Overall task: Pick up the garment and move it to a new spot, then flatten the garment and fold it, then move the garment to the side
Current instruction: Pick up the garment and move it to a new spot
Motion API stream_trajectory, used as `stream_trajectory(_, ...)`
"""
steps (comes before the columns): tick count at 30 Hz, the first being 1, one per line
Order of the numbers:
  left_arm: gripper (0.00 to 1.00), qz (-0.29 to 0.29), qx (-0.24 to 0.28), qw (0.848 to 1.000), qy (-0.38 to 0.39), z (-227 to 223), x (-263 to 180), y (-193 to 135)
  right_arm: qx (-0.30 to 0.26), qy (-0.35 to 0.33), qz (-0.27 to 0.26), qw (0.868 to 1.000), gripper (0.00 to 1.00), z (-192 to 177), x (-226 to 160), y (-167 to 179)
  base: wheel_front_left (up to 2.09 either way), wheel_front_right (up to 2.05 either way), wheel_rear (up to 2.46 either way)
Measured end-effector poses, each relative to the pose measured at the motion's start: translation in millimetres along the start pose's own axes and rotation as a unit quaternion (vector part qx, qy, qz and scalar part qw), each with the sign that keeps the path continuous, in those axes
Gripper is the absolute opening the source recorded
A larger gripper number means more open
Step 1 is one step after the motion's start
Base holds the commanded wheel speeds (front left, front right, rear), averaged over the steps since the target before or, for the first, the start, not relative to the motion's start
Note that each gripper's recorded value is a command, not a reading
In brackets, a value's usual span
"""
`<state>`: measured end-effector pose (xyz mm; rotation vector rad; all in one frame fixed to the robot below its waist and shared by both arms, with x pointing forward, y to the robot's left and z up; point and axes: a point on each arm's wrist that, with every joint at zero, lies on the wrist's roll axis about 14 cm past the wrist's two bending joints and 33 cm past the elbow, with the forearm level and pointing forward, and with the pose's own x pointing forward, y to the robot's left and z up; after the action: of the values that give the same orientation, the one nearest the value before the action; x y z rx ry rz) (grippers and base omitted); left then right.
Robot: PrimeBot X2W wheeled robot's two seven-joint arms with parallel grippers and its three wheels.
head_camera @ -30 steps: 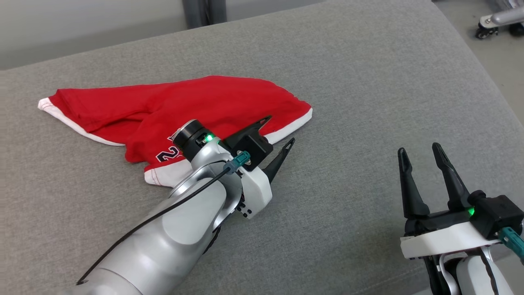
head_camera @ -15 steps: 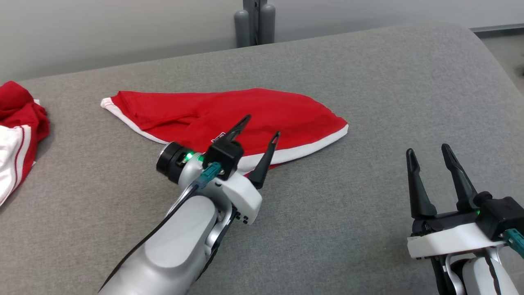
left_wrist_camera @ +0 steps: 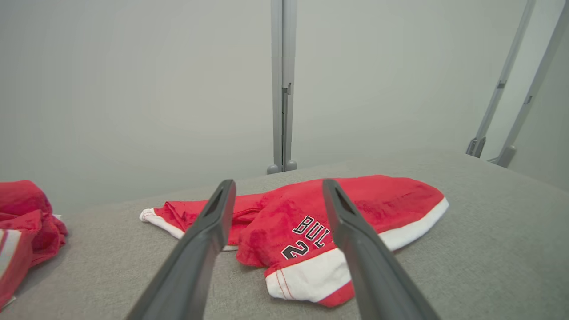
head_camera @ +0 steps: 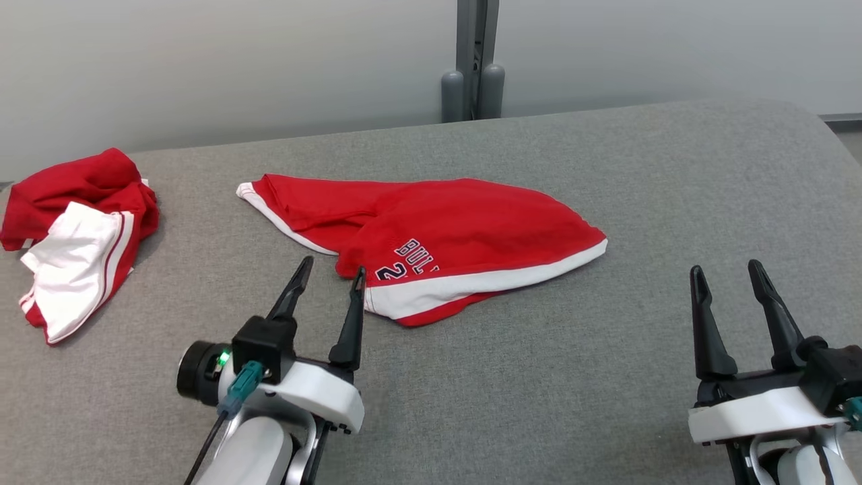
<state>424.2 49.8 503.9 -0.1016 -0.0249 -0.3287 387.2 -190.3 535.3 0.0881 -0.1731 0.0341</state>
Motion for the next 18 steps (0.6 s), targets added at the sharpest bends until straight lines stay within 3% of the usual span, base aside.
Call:
stream_trajectory(6,1.0,0.052,-0.008,0.999,-0.004,-1.2,-31.1,23.0,0.008,0.001,0.002,1.0,1.0,0.1,-7.6,2.8,0.0,0.0,0.0)
stream_trajectory(18,1.0,0.09,-0.007,0.996,0.004,-9.7,-65.8,41.6,0.016,0.003,0.004,1.0,1.0,0.6,-18.3,5.5,0.0,0.0,0.0)
